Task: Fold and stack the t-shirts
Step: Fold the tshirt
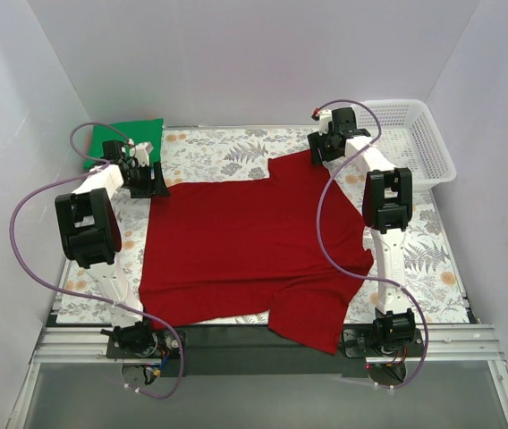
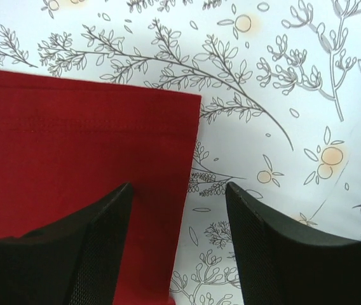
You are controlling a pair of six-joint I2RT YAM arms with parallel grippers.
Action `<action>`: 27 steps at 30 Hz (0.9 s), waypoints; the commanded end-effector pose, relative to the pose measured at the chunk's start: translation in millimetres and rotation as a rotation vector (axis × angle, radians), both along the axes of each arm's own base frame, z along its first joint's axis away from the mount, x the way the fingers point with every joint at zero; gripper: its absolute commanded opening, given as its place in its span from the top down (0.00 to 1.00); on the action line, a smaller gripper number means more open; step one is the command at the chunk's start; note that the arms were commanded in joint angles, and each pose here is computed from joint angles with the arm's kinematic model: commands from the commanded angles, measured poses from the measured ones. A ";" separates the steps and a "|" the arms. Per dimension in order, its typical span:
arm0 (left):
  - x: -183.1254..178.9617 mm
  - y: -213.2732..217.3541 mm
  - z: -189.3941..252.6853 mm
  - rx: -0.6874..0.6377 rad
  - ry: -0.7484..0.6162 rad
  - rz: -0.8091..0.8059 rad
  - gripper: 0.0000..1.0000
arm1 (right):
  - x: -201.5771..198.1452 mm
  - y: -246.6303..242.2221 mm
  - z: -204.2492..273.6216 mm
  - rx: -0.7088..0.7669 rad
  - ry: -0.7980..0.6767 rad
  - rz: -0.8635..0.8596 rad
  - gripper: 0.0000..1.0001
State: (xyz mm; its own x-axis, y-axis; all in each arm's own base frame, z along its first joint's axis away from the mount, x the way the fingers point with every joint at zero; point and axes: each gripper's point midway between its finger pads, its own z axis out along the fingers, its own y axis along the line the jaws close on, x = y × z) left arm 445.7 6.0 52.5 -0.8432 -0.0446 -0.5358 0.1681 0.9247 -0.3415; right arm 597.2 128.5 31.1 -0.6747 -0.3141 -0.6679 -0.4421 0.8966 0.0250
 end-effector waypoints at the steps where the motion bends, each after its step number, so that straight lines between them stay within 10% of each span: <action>1: 10.9 3.8 12.1 0.031 -0.051 -0.004 0.39 | 19.8 13.0 16.8 0.049 -0.083 0.016 0.33; 27: 15.8 15.6 7.5 0.100 -0.031 -0.021 0.38 | -13.3 16.8 -18.8 -0.002 0.080 0.047 0.31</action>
State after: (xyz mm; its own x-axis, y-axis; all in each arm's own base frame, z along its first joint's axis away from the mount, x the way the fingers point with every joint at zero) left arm 453.1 19.7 45.3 -0.8503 0.0040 -0.5264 0.1724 0.9469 -0.2713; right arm 593.0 158.5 30.8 -0.6432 -0.3495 -0.6813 -0.5322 0.8438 0.0696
